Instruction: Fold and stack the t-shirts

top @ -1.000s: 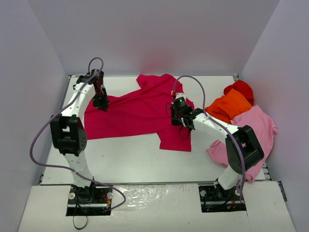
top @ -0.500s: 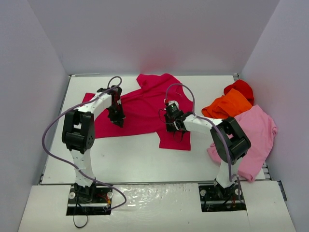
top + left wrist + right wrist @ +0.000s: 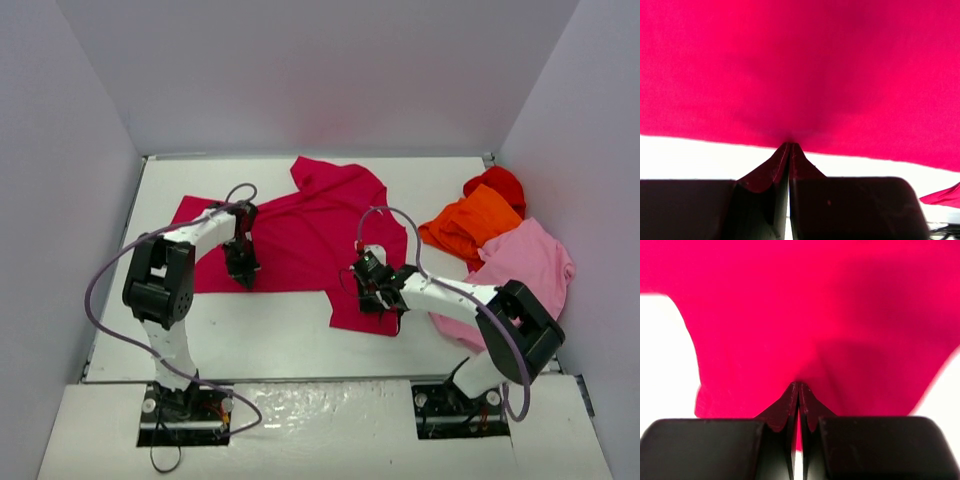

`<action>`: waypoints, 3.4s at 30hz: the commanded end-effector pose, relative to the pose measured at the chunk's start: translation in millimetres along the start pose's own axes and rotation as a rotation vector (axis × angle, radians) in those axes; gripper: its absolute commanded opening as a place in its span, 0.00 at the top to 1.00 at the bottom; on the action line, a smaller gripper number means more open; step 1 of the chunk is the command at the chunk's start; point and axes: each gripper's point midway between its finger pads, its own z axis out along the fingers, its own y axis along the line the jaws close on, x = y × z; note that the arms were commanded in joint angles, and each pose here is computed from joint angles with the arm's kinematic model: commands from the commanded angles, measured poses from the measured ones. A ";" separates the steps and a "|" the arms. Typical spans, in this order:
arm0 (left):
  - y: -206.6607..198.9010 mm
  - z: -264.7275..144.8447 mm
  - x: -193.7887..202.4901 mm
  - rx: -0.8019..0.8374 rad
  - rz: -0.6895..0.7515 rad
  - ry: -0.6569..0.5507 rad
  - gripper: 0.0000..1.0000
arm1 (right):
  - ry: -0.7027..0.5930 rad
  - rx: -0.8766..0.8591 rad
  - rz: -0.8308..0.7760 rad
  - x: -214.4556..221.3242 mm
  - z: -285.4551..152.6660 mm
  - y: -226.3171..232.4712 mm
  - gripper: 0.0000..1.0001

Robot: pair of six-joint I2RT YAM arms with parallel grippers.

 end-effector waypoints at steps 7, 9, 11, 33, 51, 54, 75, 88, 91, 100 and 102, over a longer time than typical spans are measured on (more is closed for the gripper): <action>26.1 -57.5 53.0 0.058 0.021 -0.115 1.00 | -0.029 0.102 0.089 23.0 -53.8 -27.5 1.00; 34.5 -61.6 67.7 0.063 0.008 -0.122 1.00 | -0.033 0.086 0.096 26.5 -59.8 -25.6 1.00; 40.2 -62.7 74.0 0.062 -0.003 -0.138 1.00 | -0.054 0.081 0.106 23.4 -62.9 -24.4 1.00; -18.7 -29.0 -57.5 -0.022 0.017 -0.224 1.00 | -0.148 0.104 -0.018 -152.1 50.3 32.8 1.00; 28.1 21.6 45.5 -0.062 -0.037 -0.089 1.00 | 0.067 0.178 -0.001 6.7 42.0 -27.6 1.00; 37.4 22.1 64.4 -0.067 -0.051 -0.087 1.00 | 0.069 0.157 0.027 18.9 32.5 -26.6 1.00; 36.0 -106.3 42.0 0.137 -0.101 -0.594 0.45 | -0.341 0.019 0.059 -124.9 -61.6 30.0 0.61; 39.6 -182.1 0.5 0.029 -0.056 -0.765 0.79 | -0.531 -0.042 0.083 -335.8 -6.8 58.0 1.00; 33.9 -183.0 -14.1 -0.008 -0.046 -0.766 1.00 | -0.539 -0.097 0.091 -368.8 17.3 54.6 1.00; 34.3 -166.3 -22.7 -0.070 -0.049 -0.733 1.00 | -0.523 -0.197 0.085 -401.1 63.5 38.7 1.00; 31.3 -159.5 -17.3 -0.031 -0.056 -0.724 1.00 | -0.522 -0.183 0.065 -400.4 68.3 35.7 1.00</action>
